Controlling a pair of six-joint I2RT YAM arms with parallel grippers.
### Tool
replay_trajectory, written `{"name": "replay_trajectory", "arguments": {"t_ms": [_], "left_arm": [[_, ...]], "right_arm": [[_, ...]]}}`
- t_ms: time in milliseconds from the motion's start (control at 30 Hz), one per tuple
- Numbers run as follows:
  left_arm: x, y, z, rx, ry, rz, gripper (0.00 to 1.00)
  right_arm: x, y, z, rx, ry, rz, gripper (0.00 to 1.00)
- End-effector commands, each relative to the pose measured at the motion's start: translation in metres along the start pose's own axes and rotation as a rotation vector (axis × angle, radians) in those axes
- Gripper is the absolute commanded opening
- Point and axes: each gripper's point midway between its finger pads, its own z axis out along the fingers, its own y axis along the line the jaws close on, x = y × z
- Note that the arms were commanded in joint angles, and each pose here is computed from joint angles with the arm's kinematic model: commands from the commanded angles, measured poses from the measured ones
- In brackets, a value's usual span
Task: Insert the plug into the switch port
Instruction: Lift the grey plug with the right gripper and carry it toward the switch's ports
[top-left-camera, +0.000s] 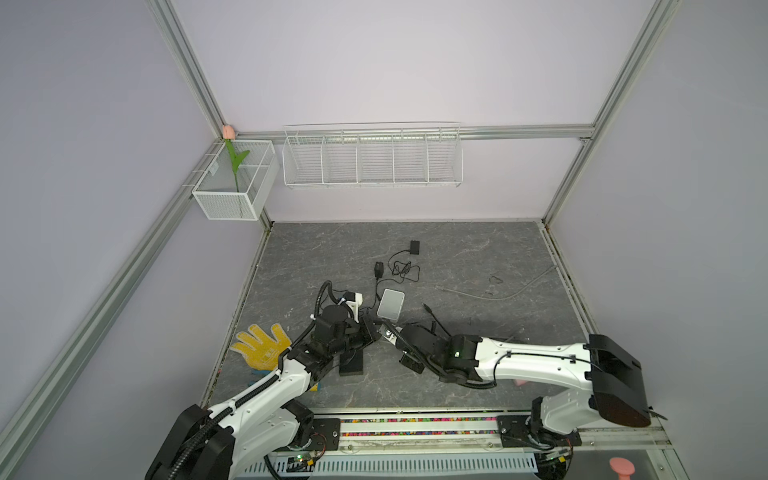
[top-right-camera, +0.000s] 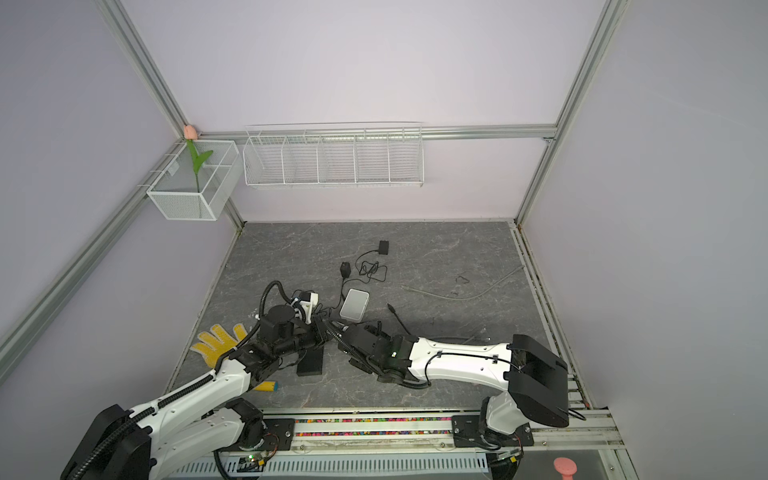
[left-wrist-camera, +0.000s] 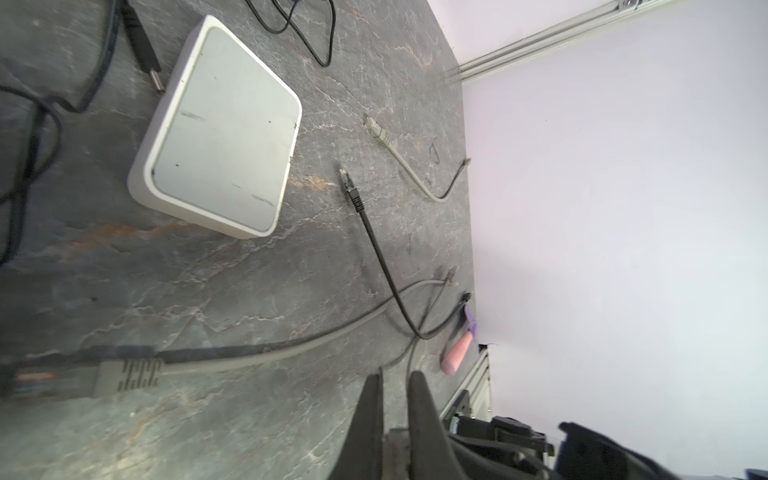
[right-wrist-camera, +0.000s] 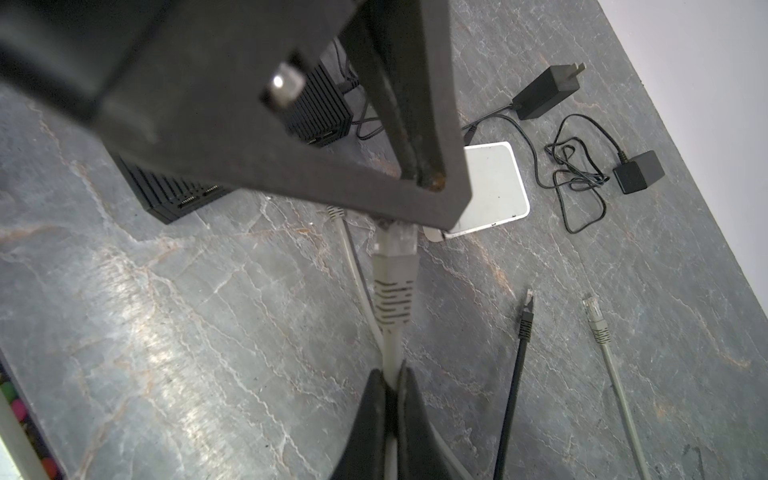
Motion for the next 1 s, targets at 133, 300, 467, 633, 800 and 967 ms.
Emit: {"name": "replay_trajectory", "arguments": {"t_ms": [133, 300, 467, 633, 800, 967], "left_arm": [[0.006, 0.006, 0.000, -0.014, 0.011, -0.007, 0.00], [0.006, 0.007, -0.003, -0.019, 0.010, 0.000, 0.00], [0.007, 0.006, -0.005, -0.016, 0.006, 0.005, 0.00], [0.007, 0.001, -0.007, 0.009, 0.003, 0.021, 0.00], [0.009, -0.001, -0.009, 0.025, 0.008, 0.035, 0.00], [0.010, -0.001, -0.011, 0.034, 0.001, 0.039, 0.00]], "right_arm": [[-0.004, 0.001, 0.005, 0.024, -0.003, -0.021, 0.07], [-0.010, -0.002, 0.001, 0.033, -0.030, -0.002, 0.08], [-0.022, -0.010, -0.017, 0.027, -0.111, 0.028, 0.34], [-0.035, -0.024, -0.042, -0.096, -0.243, 0.142, 0.65], [-0.033, -0.019, -0.048, -0.328, -0.281, 0.215, 0.67], [-0.030, -0.010, -0.036, -0.414, -0.189, 0.196, 0.58]]}}
